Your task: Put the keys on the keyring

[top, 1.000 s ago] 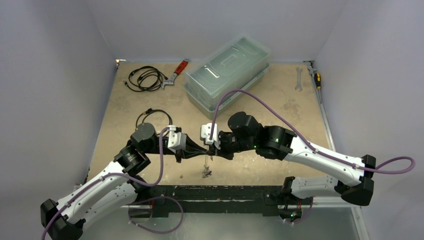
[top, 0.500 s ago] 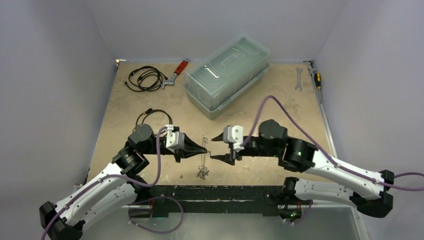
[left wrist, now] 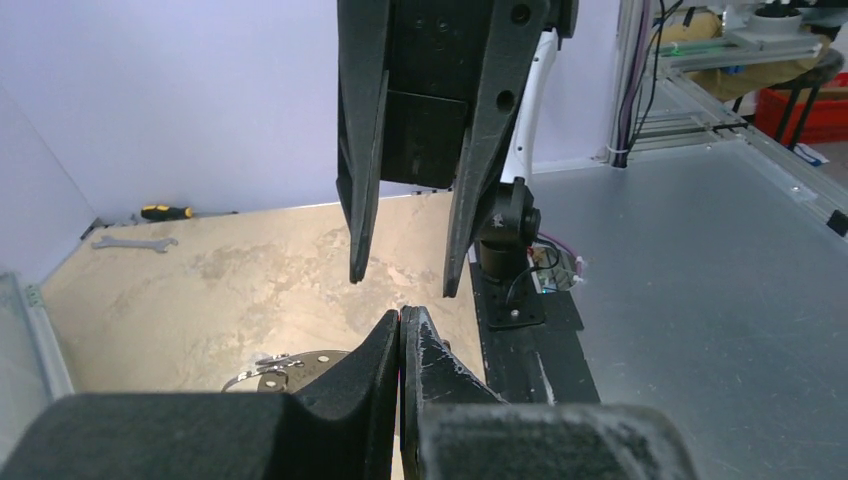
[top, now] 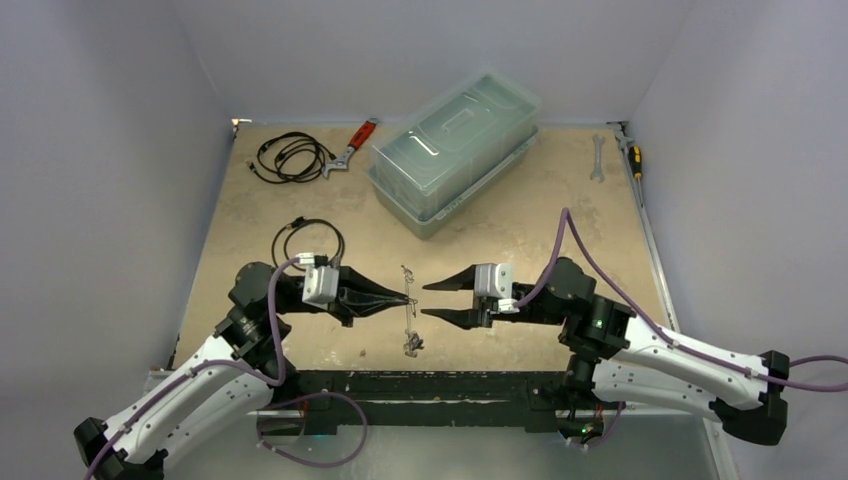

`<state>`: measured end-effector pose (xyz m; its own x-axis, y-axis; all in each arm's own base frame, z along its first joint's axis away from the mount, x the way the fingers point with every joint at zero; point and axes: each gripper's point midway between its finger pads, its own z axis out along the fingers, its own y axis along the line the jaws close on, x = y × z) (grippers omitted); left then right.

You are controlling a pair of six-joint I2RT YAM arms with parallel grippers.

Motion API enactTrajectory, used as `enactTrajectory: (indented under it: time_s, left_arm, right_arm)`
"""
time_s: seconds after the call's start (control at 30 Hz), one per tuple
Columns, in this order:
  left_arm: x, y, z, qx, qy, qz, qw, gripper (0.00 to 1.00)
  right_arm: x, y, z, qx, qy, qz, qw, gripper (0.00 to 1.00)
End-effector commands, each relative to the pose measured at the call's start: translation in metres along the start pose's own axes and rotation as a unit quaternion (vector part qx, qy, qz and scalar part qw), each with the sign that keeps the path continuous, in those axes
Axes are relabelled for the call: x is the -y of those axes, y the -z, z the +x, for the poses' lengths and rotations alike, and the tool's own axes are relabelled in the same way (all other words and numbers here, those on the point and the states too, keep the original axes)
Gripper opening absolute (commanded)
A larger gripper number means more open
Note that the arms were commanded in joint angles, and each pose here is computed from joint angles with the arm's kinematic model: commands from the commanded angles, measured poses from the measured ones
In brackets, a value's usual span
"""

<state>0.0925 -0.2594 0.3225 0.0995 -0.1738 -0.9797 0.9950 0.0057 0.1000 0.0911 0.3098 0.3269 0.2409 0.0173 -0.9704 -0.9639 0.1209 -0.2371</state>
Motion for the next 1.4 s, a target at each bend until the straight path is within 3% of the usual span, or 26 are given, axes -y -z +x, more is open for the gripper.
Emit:
enactTrajectory:
  time_s: [0.0,0.17,0.43,0.53,0.63,0.73,1.0,1.27,1.37]
  left_arm:
    - [0.006,-0.001,-0.018,0.035,-0.016,0.016,0.999,0.00]
    - [0.005,-0.001,-0.017,0.034,-0.013,0.016,0.999,0.00]
    - [0.004,-0.001,-0.016,0.034,-0.010,0.018,0.999,0.00]
    - [0.004,-0.001,-0.016,0.034,-0.008,0.019,0.999,0.00]
    - [0.005,-0.001,-0.015,0.034,-0.007,0.021,0.999,0.00]
    - [0.005,-0.001,-0.015,0.034,-0.007,0.021,0.999,0.00]
    - [0.004,-0.001,-0.015,0.034,-0.006,0.020,0.999,0.00]
    - [0.003,-0.001,-0.015,0.034,-0.005,0.017,0.999,0.00]
    - [0.003,-0.001,-0.015,0.034,-0.005,0.016,0.999,0.00]
  right_arm:
    - [-0.002,-0.006,-0.018,0.038,0.002,-0.013,0.999,0.41]
    - [-0.003,-0.008,-0.017,0.037,0.002,-0.020,0.999,0.32]
    - [-0.004,-0.012,-0.010,0.025,0.003,-0.027,0.999,0.25]
    - [-0.002,-0.013,-0.009,0.024,0.003,-0.024,0.999,0.27]
    - [0.002,-0.013,-0.009,0.024,0.005,-0.014,1.000,0.36]
    - [0.004,-0.012,-0.009,0.025,0.007,-0.011,1.000,0.37]
    - [0.001,-0.016,-0.003,0.015,0.003,-0.024,1.000,0.21]
    - [-0.005,-0.017,0.004,0.000,-0.002,-0.043,0.999,0.20]
    - [-0.005,-0.016,0.005,-0.001,-0.002,-0.044,0.999,0.11]
